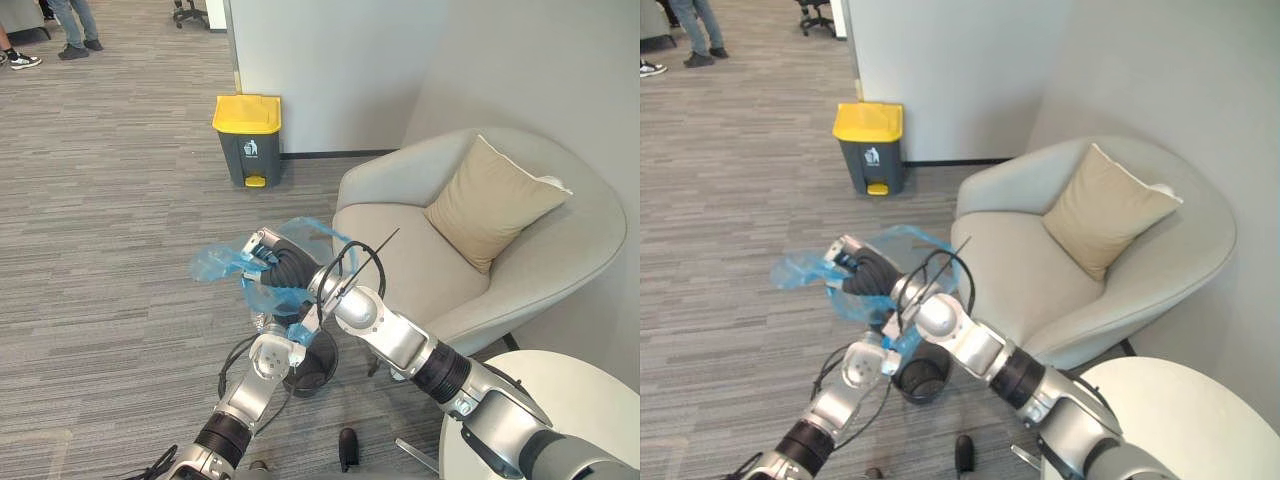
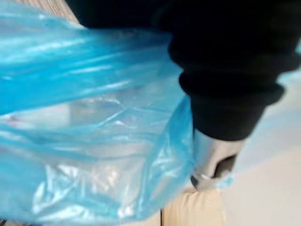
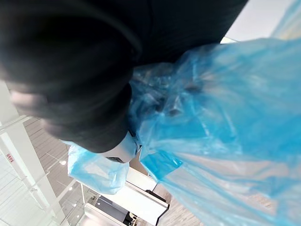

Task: Gather rubbish on tea table into small bin, then transfer packed bag to large trash can.

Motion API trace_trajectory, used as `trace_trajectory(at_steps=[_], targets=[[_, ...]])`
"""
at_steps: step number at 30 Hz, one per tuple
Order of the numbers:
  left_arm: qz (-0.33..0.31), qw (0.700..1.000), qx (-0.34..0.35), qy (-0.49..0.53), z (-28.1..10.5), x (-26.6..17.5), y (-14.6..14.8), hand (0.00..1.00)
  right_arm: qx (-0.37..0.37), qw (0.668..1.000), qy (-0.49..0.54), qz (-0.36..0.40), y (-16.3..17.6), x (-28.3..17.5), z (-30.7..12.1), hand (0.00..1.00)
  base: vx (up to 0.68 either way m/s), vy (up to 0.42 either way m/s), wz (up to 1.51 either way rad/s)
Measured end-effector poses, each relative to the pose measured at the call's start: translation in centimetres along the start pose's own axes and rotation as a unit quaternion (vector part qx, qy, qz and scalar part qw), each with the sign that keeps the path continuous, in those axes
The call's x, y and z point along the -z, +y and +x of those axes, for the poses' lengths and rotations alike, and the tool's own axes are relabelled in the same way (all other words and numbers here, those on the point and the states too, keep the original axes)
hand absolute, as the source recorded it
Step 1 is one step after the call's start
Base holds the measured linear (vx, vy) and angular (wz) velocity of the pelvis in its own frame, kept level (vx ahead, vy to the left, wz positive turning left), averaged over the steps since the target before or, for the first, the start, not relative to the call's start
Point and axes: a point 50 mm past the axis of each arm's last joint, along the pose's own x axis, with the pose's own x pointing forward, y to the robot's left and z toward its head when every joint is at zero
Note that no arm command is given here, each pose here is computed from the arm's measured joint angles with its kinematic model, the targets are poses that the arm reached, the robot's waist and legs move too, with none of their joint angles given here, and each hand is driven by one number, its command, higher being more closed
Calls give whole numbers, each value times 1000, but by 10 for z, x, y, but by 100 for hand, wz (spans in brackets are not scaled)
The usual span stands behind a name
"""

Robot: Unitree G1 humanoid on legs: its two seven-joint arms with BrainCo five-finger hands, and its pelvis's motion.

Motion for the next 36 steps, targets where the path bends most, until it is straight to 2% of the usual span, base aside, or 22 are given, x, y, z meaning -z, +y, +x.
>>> trace_trajectory(at_steps=[6,18,24,25,29,36], targets=[[-5,1000,-11,-3,8,-6,3,100,-12,1000,-5,22,7,-3,3,100,-20,10,-6],[-67,997,-40,13,11,-7,10,100,-10,999,10,38,15,6,-5,100,0,0,0],[-100,993,-64,-21,10,-23,22,100,0,996,59,-59,14,30,-19,100,0,0,0],[-111,991,-69,-27,7,-26,23,100,16,995,71,-72,8,35,-25,0,0,0,0],[-137,987,-76,-35,0,-29,25,100,64,985,98,-126,-16,44,-42,0,-32,5,1],[-188,976,-105,-32,-11,-28,35,100,173,970,79,-152,-52,28,-63,0,0,0,0]])
